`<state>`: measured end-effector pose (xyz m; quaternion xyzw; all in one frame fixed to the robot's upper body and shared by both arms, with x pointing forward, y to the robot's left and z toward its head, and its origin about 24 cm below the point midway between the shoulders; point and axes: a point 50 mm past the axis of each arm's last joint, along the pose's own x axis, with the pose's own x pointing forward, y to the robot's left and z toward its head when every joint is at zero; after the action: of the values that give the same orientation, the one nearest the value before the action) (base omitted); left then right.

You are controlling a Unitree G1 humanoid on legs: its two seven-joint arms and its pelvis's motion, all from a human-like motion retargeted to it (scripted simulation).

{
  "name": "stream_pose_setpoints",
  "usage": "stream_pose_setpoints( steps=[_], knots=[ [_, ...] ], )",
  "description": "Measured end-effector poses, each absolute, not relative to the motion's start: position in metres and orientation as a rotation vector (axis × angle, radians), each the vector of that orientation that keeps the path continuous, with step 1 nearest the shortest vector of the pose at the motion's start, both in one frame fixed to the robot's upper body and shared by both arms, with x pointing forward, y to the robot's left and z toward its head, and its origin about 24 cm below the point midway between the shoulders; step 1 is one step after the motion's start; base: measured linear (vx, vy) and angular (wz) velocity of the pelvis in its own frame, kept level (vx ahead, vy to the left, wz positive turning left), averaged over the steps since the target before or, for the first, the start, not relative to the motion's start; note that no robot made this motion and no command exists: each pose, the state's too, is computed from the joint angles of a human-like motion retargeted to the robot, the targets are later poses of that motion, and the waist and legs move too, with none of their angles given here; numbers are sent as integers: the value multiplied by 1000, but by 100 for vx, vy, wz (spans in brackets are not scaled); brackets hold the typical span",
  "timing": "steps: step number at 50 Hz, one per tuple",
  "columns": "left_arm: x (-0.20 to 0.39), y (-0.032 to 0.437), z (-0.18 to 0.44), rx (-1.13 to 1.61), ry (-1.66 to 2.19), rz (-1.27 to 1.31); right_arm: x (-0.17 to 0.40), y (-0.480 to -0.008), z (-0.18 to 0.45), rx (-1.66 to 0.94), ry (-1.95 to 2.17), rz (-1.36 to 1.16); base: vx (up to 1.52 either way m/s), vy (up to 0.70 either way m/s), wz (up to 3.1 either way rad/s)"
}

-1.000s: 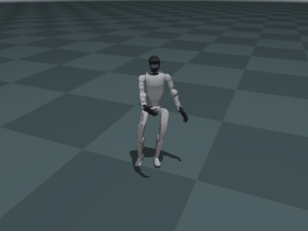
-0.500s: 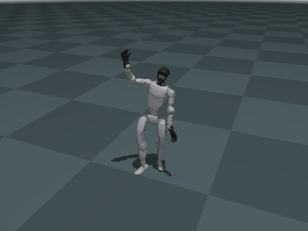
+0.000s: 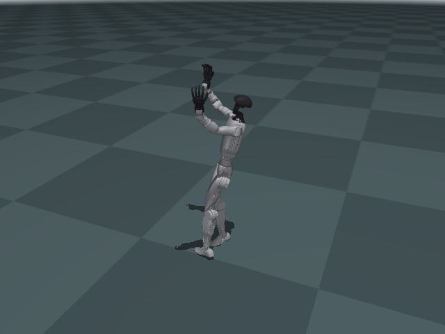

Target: Dance

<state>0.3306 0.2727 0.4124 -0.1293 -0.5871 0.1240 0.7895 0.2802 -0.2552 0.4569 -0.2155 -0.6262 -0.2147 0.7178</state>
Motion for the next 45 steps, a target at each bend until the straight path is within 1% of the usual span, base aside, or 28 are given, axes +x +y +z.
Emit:
stream_pose_setpoints(
  steps=[5,9,13,16,19,23,26,30,32,35,37,41,45],
  knots=[
    [320,195,462,-190,-1366,-41,299,-220,450,-536,-1344,-318,22,5,-248],
    [321,138,465,-157,-1363,-228,319,-197,430,-566,-1229,-166,41,-5,-188],
    [315,101,468,-198,-1391,-348,324,-177,418,-580,-1161,8,11,-8,-250],
    [312,83,469,-179,-1389,-427,316,-182,417,-576,-1107,167,1,-12,-329],
    [311,99,473,-99,-1406,-402,307,-194,417,-580,-1044,319,-9,2,-361],
    [302,154,487,-81,-1477,-222,299,-227,418,-529,-997,390,-18,19,-329],
    [300,186,488,-93,-1474,-158,301,-264,395,-358,-968,467,-7,18,-279],
    [298,230,482,-141,-1465,-72,304,-312,347,-12,-1007,517,-4,21,-209],
    [299,247,476,-137,-1442,-43,301,-344,313,227,-1096,439,2,11,-142],
    [301,264,468,-134,-1405,-11,280,-399,255,584,-1216,177,4,4,-74],
    [299,273,465,-145,-1409,20,259,-429,218,719,-1260,-33,-1,10,-26],
    [298,283,457,-213,-1438,90,203,-473,144,896,-1245,-461,4,5,-24],
    [299,292,448,-266,-1444,132,143,-489,83,1065,-1209,-798,3,0,-6]
  ],
)
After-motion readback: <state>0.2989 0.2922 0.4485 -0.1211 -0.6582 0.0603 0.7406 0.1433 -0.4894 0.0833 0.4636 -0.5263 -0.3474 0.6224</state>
